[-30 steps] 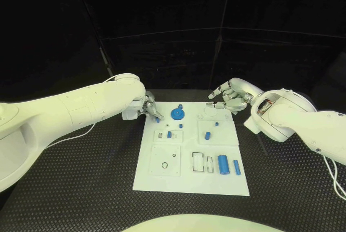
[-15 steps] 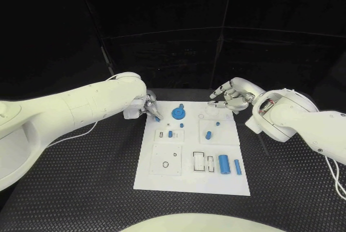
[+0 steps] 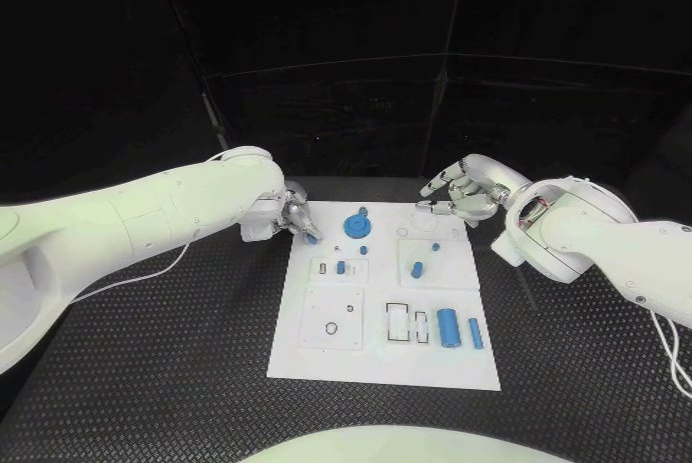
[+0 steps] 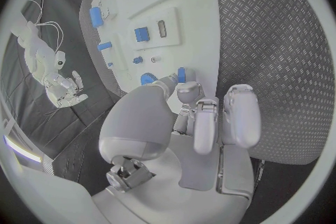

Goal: Assemble the parts on the task board

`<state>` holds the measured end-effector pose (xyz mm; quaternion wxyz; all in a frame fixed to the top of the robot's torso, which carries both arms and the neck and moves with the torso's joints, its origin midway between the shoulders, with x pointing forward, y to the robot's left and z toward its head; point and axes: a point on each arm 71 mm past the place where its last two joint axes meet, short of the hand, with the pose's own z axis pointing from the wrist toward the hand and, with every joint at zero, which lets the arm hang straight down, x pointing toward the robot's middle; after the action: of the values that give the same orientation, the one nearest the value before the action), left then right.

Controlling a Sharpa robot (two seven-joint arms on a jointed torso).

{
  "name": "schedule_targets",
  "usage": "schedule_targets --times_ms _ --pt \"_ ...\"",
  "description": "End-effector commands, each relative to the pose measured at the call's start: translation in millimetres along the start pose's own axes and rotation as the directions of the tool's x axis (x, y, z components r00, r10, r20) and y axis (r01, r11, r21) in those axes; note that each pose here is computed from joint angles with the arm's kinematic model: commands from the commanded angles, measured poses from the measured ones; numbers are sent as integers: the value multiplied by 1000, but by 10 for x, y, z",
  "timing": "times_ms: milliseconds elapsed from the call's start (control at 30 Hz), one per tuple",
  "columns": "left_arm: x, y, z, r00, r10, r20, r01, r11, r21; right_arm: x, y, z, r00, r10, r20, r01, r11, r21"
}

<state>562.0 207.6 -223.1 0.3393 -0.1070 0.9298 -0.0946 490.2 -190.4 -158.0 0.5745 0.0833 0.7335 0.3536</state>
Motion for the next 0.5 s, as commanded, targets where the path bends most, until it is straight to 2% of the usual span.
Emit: schedule_targets --times_ms 33,500 --pt "-5 -2 -46 998 -42 38 41 999 30 -12 9 2 1000 1 4 -1 1000 -9" --pt "173 30 -317 991 -92 102 78 989 126 -19 -15 10 1000 0 6 0 1000 -6"
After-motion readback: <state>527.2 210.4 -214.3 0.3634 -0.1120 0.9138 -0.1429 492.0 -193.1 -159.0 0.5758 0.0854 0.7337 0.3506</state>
